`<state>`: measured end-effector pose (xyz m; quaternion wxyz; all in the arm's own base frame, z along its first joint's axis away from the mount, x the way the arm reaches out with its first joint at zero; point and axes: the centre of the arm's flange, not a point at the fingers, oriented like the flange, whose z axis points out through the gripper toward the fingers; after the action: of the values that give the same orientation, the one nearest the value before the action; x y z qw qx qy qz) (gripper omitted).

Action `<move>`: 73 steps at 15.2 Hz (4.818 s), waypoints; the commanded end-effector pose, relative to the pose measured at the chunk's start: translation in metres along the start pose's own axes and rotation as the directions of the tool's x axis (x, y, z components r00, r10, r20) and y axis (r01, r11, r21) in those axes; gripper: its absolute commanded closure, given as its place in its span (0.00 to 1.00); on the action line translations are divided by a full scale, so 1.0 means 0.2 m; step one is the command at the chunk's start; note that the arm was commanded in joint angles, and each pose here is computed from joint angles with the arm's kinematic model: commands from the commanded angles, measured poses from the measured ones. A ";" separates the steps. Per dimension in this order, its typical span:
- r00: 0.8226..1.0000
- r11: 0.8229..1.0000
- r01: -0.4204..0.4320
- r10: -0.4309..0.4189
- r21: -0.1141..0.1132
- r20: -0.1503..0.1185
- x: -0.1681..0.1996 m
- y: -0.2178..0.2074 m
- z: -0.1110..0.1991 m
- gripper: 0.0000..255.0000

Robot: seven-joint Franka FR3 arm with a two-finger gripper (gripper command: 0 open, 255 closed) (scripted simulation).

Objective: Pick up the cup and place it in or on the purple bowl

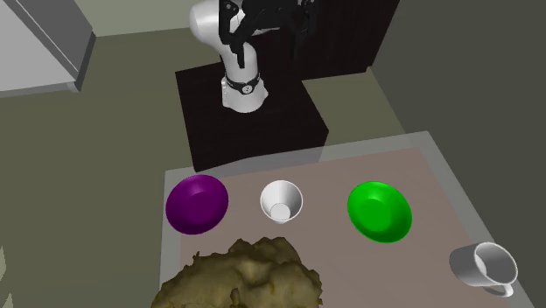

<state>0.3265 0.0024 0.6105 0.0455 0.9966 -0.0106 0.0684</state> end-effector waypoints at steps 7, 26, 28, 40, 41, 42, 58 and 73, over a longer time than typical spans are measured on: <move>1.000 0.999 -0.019 0.019 -0.028 0.019 0.12 -0.13 0.37 0.00; 0.994 0.990 -0.074 0.083 -0.117 0.074 0.46 -0.47 1.56 0.00; 0.993 0.989 -0.079 0.090 -0.126 0.080 0.49 -0.50 1.69 0.00; 0.992 0.988 -0.082 0.094 -0.132 0.083 0.49 -0.49 1.96 0.00; 0.992 0.988 -0.082 0.094 -0.132 0.083 0.49 -0.49 1.96 0.00; 0.992 0.988 -0.082 0.094 -0.132 0.083 0.49 -0.49 1.96 0.00; 0.992 0.988 -0.082 0.094 -0.132 0.083 0.50 -0.48 1.89 1.00; 0.992 0.988 -0.082 0.094 -0.132 0.083 0.55 -0.45 1.50 1.00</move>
<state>0.4793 0.0611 0.3167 0.1060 0.9922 -0.0610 0.0252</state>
